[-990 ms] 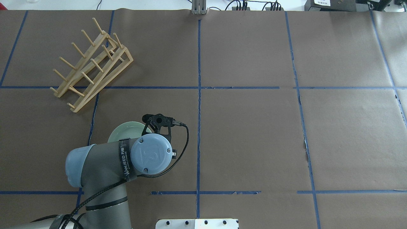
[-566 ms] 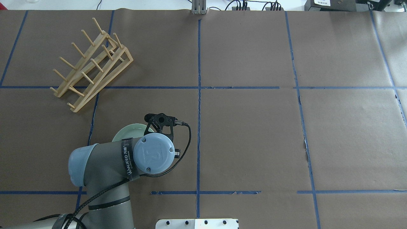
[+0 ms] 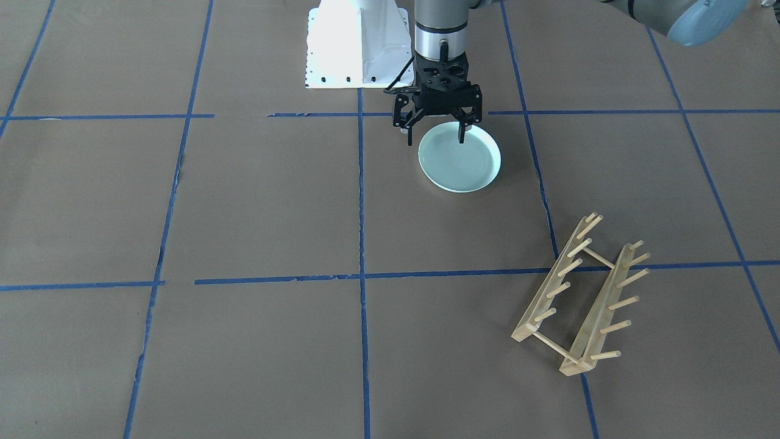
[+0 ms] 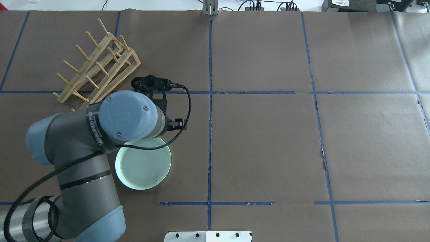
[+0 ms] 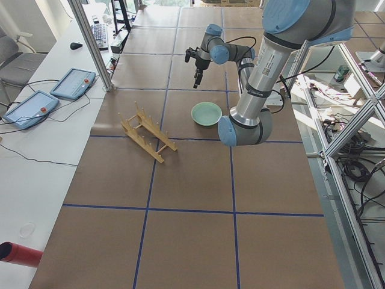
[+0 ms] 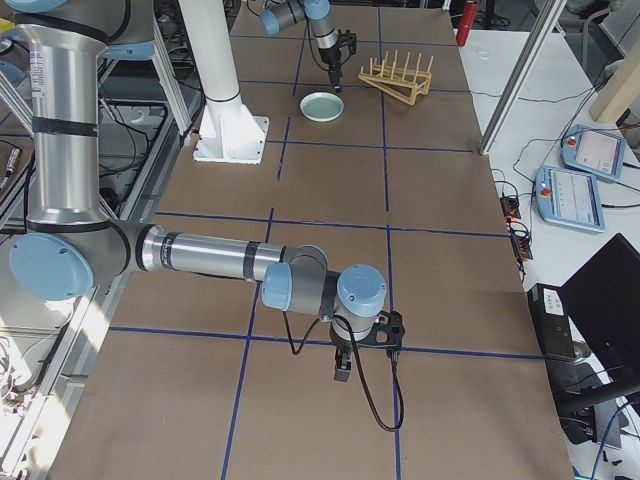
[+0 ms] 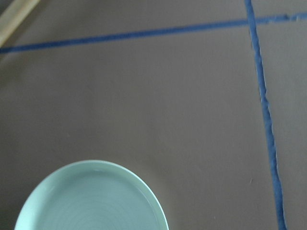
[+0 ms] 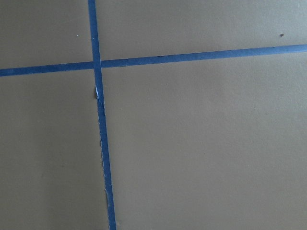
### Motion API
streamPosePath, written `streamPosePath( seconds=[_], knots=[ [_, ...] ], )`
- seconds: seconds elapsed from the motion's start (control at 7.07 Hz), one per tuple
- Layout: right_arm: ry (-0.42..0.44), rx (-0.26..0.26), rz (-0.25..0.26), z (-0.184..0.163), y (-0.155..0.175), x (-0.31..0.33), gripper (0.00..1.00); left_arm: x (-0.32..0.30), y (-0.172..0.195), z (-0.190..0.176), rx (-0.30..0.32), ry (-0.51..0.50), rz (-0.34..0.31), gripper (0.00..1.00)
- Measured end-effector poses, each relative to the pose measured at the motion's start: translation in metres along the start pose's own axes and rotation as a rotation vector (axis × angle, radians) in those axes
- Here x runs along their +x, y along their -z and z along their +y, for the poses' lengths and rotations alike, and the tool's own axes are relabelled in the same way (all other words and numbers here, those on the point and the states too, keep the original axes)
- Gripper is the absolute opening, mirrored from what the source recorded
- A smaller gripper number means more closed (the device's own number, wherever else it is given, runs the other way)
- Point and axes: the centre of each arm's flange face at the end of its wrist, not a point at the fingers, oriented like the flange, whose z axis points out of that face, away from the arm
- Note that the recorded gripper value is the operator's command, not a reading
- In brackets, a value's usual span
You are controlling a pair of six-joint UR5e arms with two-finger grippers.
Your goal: Place plate on table
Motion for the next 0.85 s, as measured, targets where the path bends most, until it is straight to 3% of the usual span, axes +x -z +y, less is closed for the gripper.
streamPosePath(
  seconds=[0.28,0.57,0.85],
  knots=[
    [0.000,0.000,0.000,0.000,0.000,0.000,1.00,-0.090,0.040,-0.091,-0.004,-0.096,0.021,1.00],
    [0.000,0.000,0.000,0.000,0.000,0.000,1.00,-0.222,0.066,-0.158,-0.017,-0.202,-0.018,1.00],
    [-0.001,-0.001,0.000,0.000,0.000,0.000,1.00,-0.377,0.065,-0.179,-0.107,-0.261,-0.037,1.00]
  ],
)
